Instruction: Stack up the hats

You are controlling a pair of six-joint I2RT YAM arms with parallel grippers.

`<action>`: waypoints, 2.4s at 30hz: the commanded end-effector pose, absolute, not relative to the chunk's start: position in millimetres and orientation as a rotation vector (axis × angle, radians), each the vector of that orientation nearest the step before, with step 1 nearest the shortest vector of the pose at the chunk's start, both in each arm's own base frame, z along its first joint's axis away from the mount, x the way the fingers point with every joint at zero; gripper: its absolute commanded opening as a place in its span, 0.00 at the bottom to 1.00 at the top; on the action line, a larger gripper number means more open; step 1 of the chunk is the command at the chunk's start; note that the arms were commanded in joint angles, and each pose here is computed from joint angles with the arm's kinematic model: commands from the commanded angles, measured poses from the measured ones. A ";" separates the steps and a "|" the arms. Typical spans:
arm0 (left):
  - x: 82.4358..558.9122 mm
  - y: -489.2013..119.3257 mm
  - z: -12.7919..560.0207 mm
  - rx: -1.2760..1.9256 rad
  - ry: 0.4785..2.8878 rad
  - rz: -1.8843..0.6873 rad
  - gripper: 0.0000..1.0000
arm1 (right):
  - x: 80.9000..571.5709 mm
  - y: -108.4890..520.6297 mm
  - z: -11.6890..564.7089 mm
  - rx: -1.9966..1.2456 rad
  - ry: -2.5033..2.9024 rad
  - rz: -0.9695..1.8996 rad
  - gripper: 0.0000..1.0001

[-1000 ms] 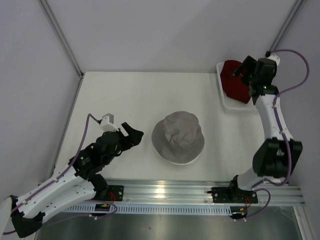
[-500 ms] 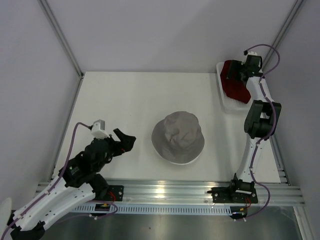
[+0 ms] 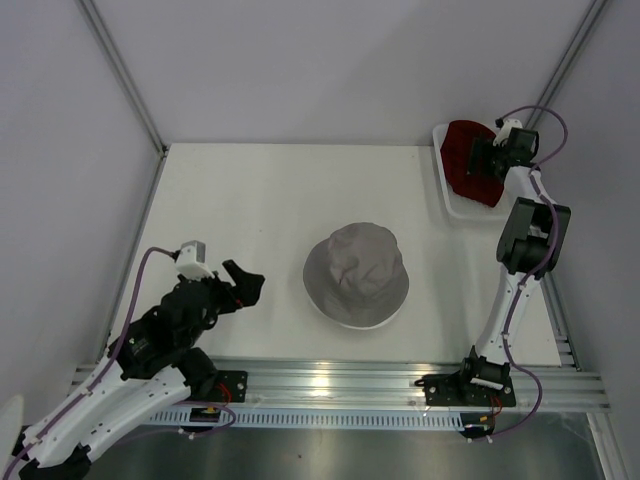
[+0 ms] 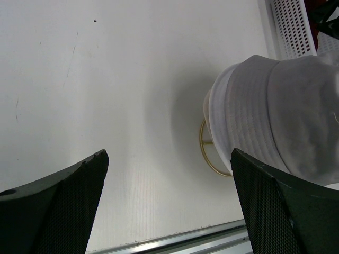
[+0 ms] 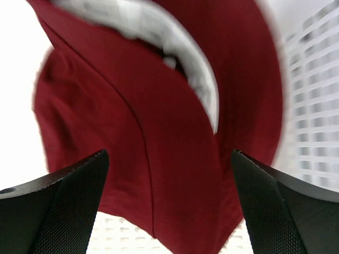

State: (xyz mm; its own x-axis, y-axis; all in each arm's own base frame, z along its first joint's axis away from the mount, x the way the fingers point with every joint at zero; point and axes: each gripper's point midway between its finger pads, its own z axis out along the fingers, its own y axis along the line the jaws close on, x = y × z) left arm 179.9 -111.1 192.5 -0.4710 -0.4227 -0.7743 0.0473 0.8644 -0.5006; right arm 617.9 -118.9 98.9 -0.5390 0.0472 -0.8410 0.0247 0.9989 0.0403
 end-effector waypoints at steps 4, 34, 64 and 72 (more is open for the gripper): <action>187.7 -111.1 206.1 -0.231 1.992 -0.510 0.99 | 619.3 -109.5 80.6 0.022 2.138 0.188 0.97; 208.6 -142.0 238.1 -0.133 1.937 -0.570 1.00 | 554.1 0.8 411.3 0.209 1.430 1.079 0.00; 173.8 -65.1 236.3 -0.547 1.710 -0.662 1.00 | 248.9 269.2 411.1 0.447 1.590 1.428 0.00; 180.0 -78.7 232.2 -0.464 1.805 -0.601 0.99 | 232.0 265.8 377.1 0.559 1.645 1.528 0.00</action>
